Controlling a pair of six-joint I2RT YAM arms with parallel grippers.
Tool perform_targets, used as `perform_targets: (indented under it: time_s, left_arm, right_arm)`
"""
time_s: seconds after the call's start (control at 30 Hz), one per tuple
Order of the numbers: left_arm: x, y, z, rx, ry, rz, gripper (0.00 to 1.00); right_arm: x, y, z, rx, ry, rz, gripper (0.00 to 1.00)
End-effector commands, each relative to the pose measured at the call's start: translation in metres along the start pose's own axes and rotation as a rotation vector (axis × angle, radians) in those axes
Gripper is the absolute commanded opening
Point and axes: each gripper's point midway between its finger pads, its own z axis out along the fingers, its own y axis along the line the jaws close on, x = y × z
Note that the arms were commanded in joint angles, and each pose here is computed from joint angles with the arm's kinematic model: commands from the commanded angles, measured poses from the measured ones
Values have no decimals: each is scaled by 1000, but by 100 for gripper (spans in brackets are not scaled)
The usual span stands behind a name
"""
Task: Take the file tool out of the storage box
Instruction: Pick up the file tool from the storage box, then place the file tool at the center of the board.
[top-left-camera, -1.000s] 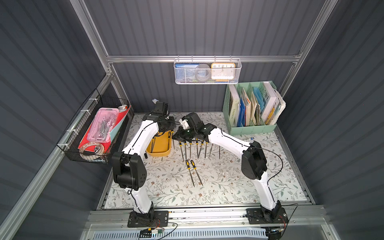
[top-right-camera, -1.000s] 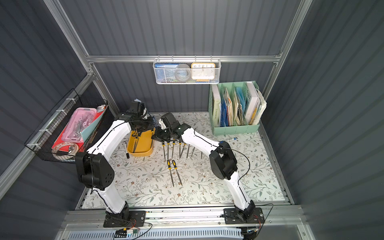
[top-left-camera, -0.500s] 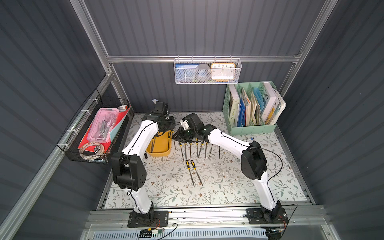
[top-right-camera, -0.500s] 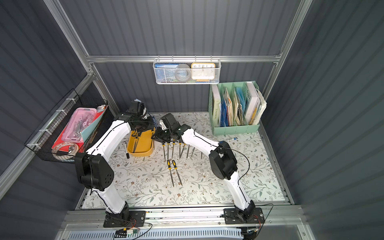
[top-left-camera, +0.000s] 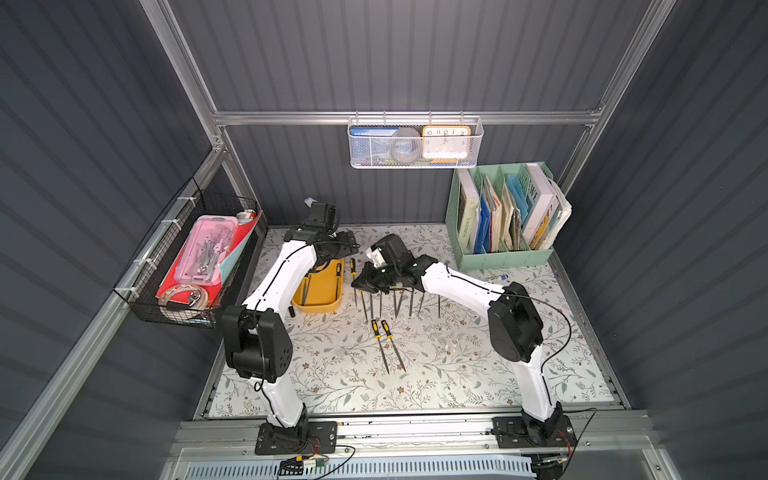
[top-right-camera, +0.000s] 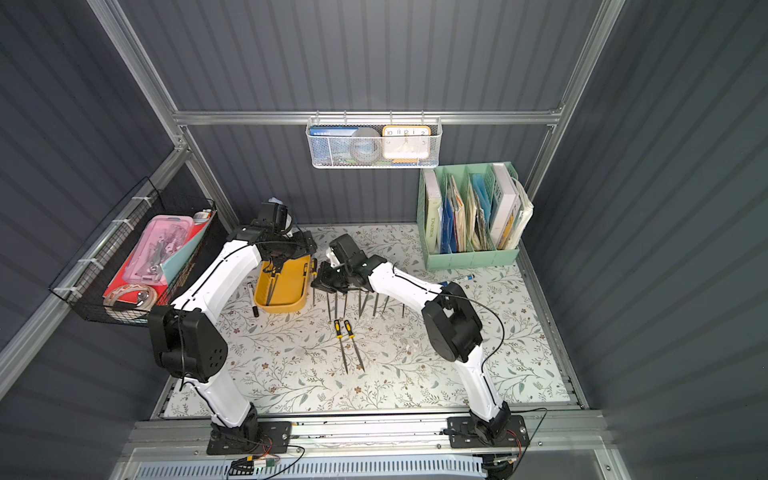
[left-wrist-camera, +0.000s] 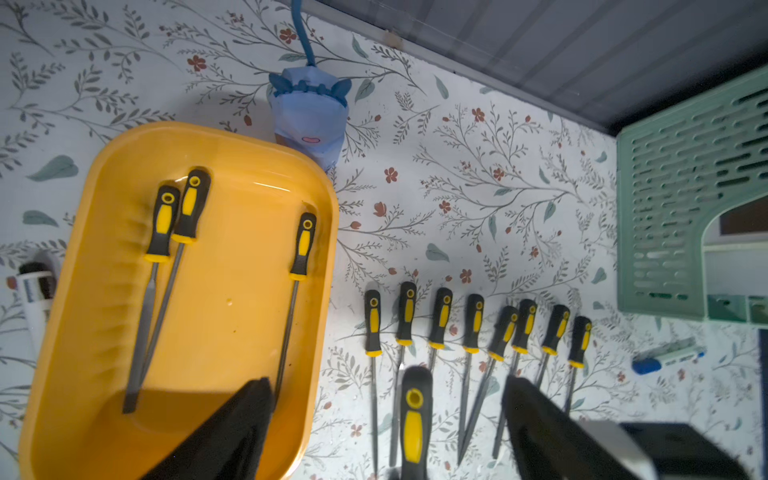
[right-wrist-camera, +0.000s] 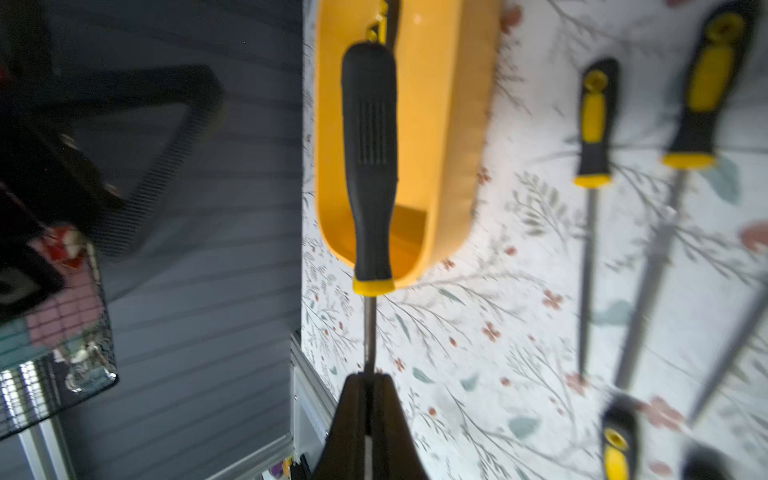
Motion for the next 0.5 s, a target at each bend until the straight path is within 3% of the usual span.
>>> perform_targets:
  time_s: [0.0, 0.27, 0.47]
  left_arm:
    - [-17, -3, -20, 0, -76, -9, 100]
    - [-14, 16, 0, -66, -74, -4, 100]
    - [-11, 36, 13, -103, -57, -16, 100]
  right_arm:
    - [8, 8, -43, -62, -8, -27, 0]
    - [104, -53, -103, -52, 135, -27, 0]
    - [142, -88, -104, -31, 214, -4, 0]
